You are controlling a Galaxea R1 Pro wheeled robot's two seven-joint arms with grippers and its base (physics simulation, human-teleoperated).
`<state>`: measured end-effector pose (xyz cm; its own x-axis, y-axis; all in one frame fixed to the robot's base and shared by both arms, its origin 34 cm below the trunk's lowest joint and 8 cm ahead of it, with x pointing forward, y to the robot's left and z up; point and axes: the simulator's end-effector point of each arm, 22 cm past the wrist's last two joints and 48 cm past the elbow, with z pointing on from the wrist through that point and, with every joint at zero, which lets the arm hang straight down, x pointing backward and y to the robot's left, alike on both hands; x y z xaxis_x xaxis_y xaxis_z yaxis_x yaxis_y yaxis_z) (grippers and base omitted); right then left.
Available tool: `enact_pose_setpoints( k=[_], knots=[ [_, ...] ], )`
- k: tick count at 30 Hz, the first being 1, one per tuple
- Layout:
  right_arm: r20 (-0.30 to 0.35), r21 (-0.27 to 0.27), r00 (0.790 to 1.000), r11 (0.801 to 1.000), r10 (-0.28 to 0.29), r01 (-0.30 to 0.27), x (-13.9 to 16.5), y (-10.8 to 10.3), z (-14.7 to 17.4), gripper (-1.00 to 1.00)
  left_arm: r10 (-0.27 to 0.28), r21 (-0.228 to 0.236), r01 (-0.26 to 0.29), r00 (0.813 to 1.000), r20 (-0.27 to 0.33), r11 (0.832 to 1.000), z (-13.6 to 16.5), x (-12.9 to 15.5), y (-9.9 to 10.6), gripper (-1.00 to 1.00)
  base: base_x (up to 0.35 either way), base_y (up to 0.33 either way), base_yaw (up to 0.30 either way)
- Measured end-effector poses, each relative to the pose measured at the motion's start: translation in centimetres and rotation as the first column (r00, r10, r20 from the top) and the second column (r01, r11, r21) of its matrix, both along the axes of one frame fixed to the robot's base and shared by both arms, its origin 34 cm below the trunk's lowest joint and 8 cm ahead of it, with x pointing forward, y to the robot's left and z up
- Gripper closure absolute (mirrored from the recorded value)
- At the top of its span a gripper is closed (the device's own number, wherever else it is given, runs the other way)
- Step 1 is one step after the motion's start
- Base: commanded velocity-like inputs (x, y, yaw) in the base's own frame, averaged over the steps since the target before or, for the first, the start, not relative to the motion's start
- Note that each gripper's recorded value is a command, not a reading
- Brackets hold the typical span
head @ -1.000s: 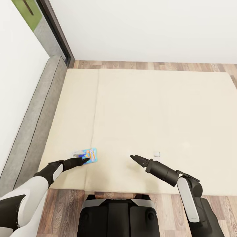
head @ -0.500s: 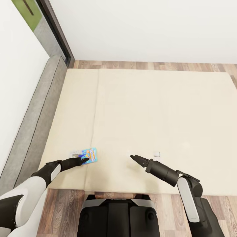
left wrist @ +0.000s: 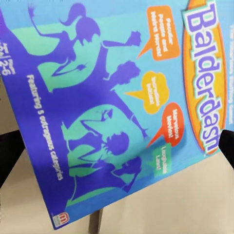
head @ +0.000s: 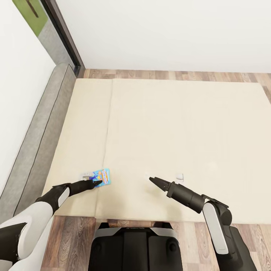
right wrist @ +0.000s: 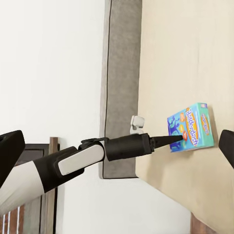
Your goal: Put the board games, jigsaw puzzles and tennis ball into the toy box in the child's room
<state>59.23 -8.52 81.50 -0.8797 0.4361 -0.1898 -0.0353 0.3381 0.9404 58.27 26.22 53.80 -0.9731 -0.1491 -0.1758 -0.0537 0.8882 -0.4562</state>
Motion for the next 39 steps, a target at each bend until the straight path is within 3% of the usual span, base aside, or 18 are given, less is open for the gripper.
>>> enact_pose_setpoints(
  k=[23,39],
  knots=[
    [-0.002,0.002,1.0,1.0,0.001,-0.001,0.0,0.0,0.0,-1.0,0.017,0.041,-0.017,1.0,0.0,0.999,0.0,0.3,2.6,-1.0,0.0,0.0,0.0],
    [-0.002,0.003,1.0,1.0,0.0,0.0,0.0,0.1,0.0,-1.0,0.02,0.055,-0.021,1.0,0.018,0.998,0.2,1.2,2.9,-1.0,0.0,0.0,0.0]
  ],
)
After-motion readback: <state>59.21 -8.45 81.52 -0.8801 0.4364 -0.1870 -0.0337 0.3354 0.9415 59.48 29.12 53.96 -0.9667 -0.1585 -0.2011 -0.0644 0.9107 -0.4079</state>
